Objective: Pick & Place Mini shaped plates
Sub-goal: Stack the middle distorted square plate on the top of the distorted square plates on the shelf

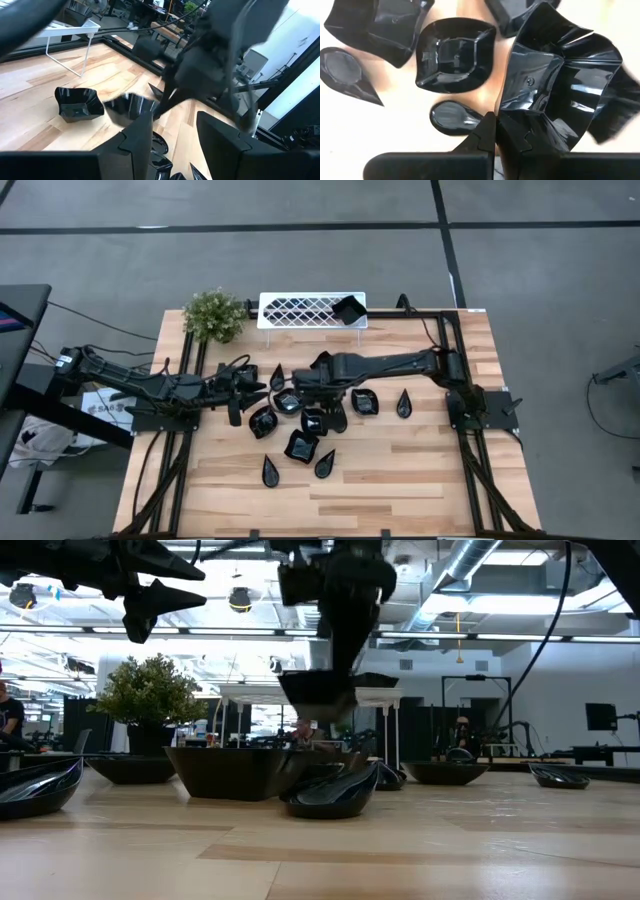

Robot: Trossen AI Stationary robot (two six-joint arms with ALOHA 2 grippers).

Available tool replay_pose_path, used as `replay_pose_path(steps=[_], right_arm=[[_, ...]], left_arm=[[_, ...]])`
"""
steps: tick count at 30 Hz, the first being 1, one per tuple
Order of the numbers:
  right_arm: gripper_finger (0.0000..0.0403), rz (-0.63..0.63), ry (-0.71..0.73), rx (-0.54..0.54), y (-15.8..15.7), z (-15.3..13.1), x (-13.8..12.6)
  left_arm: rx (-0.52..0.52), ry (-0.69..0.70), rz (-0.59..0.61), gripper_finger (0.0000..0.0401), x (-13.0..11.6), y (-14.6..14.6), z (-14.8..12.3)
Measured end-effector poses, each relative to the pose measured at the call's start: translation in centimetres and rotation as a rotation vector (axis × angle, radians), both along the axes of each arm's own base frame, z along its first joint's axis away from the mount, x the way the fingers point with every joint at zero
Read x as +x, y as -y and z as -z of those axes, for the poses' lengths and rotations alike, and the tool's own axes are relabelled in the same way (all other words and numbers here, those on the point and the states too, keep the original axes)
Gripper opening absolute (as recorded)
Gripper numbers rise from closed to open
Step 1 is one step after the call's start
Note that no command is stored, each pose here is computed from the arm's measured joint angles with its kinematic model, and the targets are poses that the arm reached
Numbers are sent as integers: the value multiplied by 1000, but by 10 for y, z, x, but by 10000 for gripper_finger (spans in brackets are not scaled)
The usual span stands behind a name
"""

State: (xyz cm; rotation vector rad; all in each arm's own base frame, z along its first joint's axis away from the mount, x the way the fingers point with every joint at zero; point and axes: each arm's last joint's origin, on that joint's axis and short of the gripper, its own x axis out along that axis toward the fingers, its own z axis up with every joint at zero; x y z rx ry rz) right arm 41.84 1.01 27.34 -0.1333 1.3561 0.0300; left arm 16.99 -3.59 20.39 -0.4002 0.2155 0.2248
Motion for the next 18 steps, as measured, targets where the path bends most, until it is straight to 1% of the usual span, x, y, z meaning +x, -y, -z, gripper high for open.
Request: replay_pose_path(steps=[5,9,13,15,18], right_arm=[[2,-19,24,-131,3,-34,-4],[2,-12,50,-260,16,-63,-10],[2,-3,68,-385,38,-88,-17],[2,4,76,-428,52,-99,-21],[2,-1,62,-483,76,-108,-32]], left_arm=[[-2,1,-1,155,0,0,0],[-2,4,-4,155,0,0,0],[-3,12,-26,155,0,-1,-1],[-11,16,-40,155,0,-1,-1],[-15,22,-65,155,0,-2,-1]])
